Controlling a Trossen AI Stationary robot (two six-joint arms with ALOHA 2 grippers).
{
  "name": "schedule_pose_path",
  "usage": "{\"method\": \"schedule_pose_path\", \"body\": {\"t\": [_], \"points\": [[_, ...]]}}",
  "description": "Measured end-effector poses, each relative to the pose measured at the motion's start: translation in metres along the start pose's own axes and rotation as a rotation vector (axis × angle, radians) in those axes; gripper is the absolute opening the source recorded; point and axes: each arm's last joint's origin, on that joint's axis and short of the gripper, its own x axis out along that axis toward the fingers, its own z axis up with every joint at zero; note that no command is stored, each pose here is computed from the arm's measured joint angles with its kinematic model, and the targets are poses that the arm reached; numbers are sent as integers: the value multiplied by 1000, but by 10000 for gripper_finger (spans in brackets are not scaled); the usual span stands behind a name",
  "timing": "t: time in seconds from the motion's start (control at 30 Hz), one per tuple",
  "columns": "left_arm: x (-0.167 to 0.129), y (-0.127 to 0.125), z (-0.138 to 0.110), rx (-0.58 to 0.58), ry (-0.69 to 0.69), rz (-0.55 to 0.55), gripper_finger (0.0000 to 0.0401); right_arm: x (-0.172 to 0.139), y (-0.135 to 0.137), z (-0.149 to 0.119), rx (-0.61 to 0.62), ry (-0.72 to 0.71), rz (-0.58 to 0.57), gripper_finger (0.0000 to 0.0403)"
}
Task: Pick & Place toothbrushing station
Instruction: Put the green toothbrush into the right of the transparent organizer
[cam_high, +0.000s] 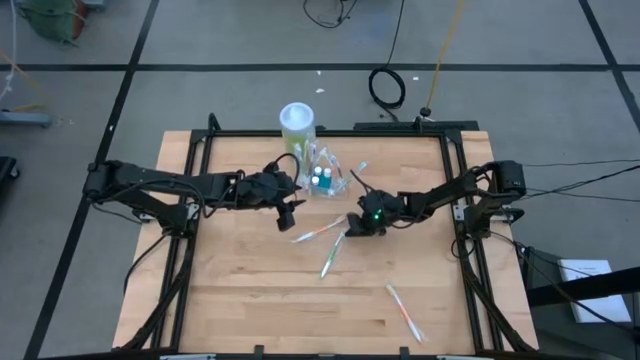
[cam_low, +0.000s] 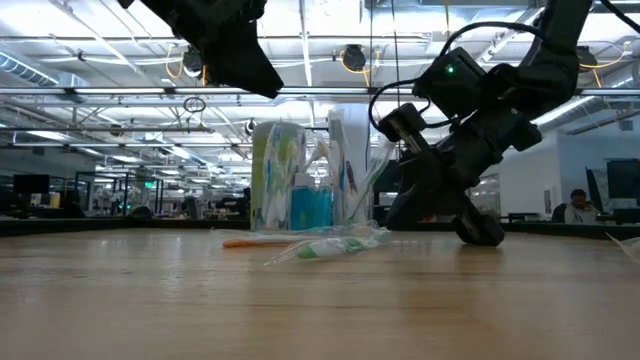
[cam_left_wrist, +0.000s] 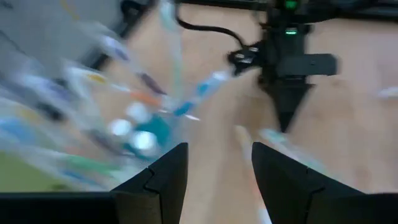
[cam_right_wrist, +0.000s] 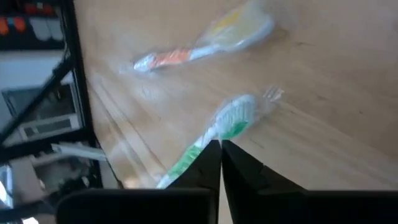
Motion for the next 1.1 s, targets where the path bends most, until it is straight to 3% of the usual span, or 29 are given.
{"method": "schedule_pose_path", "body": {"t": [0.2, 0.37, 0.53, 0.63, 0.83, 0.97, 1.1], "points": [[21, -28, -12, -135, 109, -292, 184, -7, 9, -4, -202, -2, 39, 4], [58, -62, -34, -221, 181, -331, 184, -19, 22, -10, -341, -21, 90, 5], [93, -87, -52, -259, 151, -370, 184, -34, 39, -17, -561, -67, 162, 17], [113, -99, -67, -253, 127, -367, 184, -41, 48, -22, -668, -147, 174, 28], [137, -101, -96, -322, 199, -249, 184, -42, 50, -31, -899, -145, 173, 60], [141, -108, -105, -312, 212, -238, 182, -38, 47, -32, -970, -149, 140, 84], [140, -112, -108, -325, 212, -213, 147, -39, 48, -30, -1023, -185, 130, 108]]}}
